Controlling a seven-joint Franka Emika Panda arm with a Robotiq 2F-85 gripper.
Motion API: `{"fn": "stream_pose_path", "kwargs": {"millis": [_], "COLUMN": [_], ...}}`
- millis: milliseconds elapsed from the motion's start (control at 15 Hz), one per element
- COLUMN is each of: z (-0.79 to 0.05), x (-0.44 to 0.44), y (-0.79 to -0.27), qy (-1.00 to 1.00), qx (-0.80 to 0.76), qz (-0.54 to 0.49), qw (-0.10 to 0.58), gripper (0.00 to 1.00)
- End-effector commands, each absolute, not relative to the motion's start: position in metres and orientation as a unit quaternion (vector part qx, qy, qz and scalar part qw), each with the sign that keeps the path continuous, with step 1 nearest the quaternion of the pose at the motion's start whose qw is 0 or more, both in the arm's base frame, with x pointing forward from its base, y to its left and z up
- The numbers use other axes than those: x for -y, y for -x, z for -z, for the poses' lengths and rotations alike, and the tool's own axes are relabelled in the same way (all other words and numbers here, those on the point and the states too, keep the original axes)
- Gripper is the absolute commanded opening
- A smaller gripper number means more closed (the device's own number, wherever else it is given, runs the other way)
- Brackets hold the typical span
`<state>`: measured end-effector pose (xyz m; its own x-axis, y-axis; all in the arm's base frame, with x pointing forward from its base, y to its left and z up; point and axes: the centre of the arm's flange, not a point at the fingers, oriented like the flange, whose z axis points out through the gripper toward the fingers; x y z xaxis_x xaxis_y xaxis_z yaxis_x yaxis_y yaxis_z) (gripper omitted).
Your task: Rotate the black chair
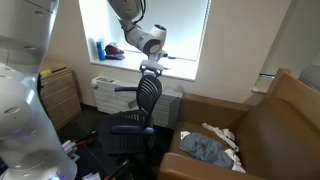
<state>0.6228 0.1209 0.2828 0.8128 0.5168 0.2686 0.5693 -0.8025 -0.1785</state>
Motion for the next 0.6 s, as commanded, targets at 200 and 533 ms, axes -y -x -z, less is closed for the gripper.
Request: {"fn": "stream_pose_path", "kwargs": {"millis": [200,533], "z": [-0.277,-0.282], "x": [-0.084,-0.077], "y": [-0.645,-0.646], "qy": [0.92,0.916], "qx": [0.355,0.358], "qz": [0.164,0.177], "qw": [-0.018,-0.028], "gripper": [1.0,1.0]}}
